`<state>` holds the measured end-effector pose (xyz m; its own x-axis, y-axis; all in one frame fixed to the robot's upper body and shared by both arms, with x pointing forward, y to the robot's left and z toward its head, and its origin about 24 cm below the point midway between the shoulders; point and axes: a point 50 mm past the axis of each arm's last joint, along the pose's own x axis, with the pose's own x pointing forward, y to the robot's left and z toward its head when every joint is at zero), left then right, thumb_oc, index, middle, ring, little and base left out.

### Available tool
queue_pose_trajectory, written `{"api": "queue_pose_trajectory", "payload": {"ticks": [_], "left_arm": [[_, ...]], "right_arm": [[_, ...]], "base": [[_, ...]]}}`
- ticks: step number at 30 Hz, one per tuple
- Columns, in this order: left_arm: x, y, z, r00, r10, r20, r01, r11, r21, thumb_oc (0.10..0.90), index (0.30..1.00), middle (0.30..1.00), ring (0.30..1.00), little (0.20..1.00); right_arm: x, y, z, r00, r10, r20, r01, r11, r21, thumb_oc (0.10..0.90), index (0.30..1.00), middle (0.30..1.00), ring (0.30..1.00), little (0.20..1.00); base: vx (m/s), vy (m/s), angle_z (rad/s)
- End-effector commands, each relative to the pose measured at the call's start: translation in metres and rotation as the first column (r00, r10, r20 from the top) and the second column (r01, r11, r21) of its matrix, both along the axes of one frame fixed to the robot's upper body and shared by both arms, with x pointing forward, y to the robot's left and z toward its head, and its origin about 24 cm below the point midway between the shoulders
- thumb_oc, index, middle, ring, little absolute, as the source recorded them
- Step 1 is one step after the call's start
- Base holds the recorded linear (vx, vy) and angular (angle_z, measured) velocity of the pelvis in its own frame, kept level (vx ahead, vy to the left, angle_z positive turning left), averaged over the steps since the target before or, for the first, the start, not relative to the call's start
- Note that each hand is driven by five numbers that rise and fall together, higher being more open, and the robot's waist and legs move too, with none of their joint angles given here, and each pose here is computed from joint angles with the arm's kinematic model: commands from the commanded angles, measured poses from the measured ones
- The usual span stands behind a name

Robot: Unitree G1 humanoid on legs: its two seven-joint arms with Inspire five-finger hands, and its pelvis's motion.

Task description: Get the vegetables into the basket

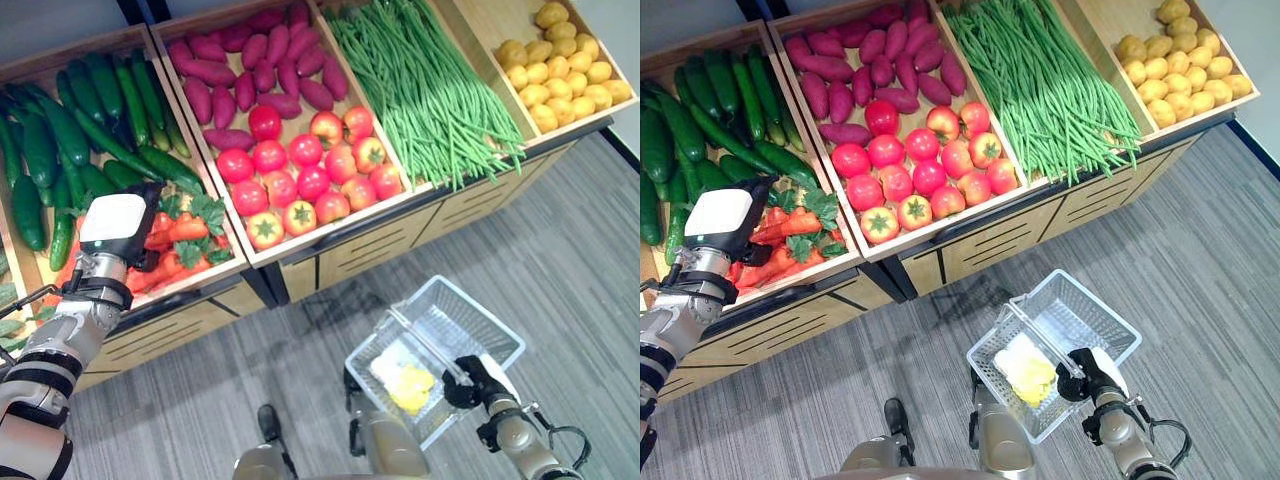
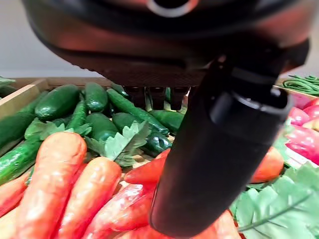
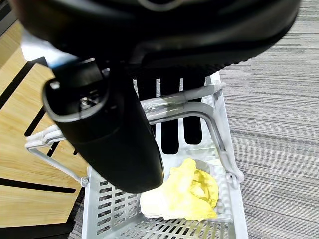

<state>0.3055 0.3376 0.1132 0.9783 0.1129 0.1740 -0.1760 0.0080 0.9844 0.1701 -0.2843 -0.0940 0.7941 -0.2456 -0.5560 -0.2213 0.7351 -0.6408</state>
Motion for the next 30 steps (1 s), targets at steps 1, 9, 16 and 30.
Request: {"api": "queue_pose_trajectory", "payload": {"ticks": [1, 9, 16, 30], "left_arm": [[0.014, 0.001, 0.057, 0.982, -0.040, 0.186, 0.027, 0.997, 0.070, 0.900, 1.000, 1.000, 1.000, 1.000], [0.010, -0.007, 0.037, 0.989, -0.078, 0.122, 0.071, 0.996, 0.062, 0.400, 0.300, 0.300, 0.300, 0.300], [0.006, -0.002, 0.019, 0.997, -0.049, 0.066, 0.046, 0.998, 0.047, 0.400, 0.300, 0.300, 0.300, 0.300], [-0.002, 0.017, 0.021, 0.982, 0.081, 0.170, -0.079, 0.997, -0.018, 0.400, 0.300, 0.300, 0.300, 0.300]], "right_arm": [[0.019, -0.011, 0.024, 0.990, 0.033, 0.138, -0.027, 0.999, -0.043, 0.400, 0.300, 0.300, 0.300, 0.300], [0.018, -0.010, 0.023, 0.990, 0.033, 0.136, -0.027, 0.999, -0.044, 0.400, 0.300, 0.300, 0.300, 0.300], [0.017, -0.009, 0.021, 0.991, 0.031, 0.130, -0.027, 0.999, -0.036, 0.400, 0.300, 0.300, 0.300, 0.300], [0.014, -0.002, 0.016, 0.992, 0.044, 0.119, -0.042, 0.999, -0.020, 0.400, 0.300, 0.300, 0.300, 0.300]], "base": [[0.00, 0.000, 0.00], [0.00, 0.000, 0.00], [0.00, -0.001, -0.01], [0.00, 0.000, 0.00]]}}
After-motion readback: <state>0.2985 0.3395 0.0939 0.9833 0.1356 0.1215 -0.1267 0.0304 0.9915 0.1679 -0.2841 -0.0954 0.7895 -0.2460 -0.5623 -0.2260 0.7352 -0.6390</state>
